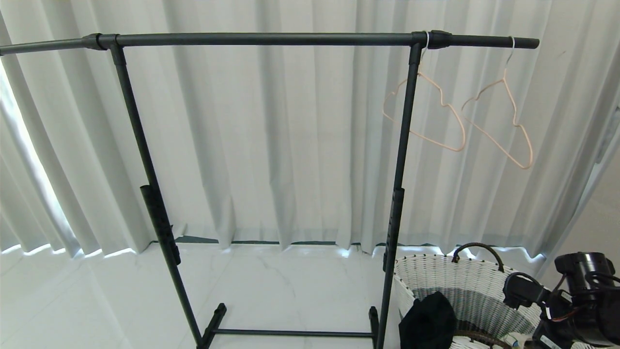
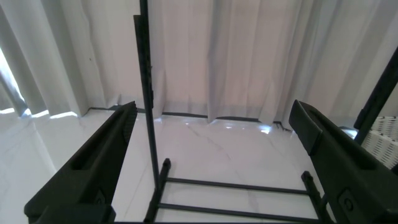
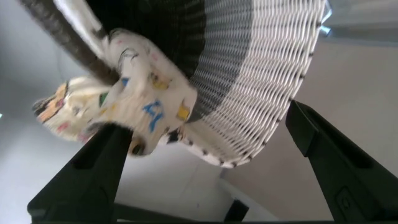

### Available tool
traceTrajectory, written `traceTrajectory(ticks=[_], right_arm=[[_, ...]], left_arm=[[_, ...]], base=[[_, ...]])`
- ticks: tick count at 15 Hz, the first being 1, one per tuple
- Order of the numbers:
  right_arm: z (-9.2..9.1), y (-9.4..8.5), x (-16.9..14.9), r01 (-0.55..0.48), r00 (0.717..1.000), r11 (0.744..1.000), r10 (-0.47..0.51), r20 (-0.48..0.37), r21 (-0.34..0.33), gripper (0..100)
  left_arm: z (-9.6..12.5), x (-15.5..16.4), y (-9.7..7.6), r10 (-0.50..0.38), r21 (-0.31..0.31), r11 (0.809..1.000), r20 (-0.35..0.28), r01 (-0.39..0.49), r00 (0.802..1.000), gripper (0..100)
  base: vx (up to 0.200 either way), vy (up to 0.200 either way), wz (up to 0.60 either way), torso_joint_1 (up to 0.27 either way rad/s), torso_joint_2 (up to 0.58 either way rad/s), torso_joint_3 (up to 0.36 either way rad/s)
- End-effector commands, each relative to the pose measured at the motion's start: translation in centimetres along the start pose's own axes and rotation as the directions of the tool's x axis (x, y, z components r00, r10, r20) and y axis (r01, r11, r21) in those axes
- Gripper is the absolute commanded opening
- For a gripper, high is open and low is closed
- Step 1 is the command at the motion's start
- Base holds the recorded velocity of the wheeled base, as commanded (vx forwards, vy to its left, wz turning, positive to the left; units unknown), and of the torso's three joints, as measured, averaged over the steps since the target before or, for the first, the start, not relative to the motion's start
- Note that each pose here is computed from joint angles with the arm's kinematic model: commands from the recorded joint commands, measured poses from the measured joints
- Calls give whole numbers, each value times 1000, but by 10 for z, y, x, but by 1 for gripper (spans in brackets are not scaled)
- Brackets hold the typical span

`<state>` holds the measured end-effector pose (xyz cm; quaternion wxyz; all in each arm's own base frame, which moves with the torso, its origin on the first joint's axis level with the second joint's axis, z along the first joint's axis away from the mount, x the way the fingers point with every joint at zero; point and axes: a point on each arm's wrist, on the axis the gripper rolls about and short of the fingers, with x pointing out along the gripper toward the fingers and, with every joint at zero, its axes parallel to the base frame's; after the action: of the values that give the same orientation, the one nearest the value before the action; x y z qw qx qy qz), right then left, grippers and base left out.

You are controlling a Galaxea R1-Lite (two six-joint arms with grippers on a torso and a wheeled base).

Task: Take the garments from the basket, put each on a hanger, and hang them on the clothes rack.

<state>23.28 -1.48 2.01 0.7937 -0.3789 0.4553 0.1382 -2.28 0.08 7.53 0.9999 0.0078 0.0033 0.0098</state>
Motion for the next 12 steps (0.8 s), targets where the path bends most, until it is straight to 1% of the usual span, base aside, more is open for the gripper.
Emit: traceTrajectory(ticks=[1,3,6,7,11,12], right_arm=[[-3,-1,7,-8,1000,1000,8,-17,-6,100],[-7,-3,8,-13,1000,1000,12,-21,-23,100],[-7,-3,9,-31,1000,999,31,0,-31,100],[-7,-3,10,-33,999,998,33,-2,-52,100],[-4,-6,21,16,998,993,-10,57,-116,100],[-4,-6,21,17,998,992,-10,57,-125,100]], left_arm=[[0,0,0,0,0,1000,0,0,1000,100],[0,0,0,0,0,1000,0,0,1000,100],[0,0,0,0,0,1000,0,0,1000,100],[0,0,0,0,0,1000,0,0,1000,100],[0,0,0,0,0,1000,0,0,1000,100],[0,0,0,0,0,1000,0,0,1000,100]], base=[[0,0,0,0,0,0],[0,0,0,0,0,0],[0,0,0,0,0,0],[0,0,0,0,0,0],[0,0,0,0,0,0],[0,0,0,0,0,0]])
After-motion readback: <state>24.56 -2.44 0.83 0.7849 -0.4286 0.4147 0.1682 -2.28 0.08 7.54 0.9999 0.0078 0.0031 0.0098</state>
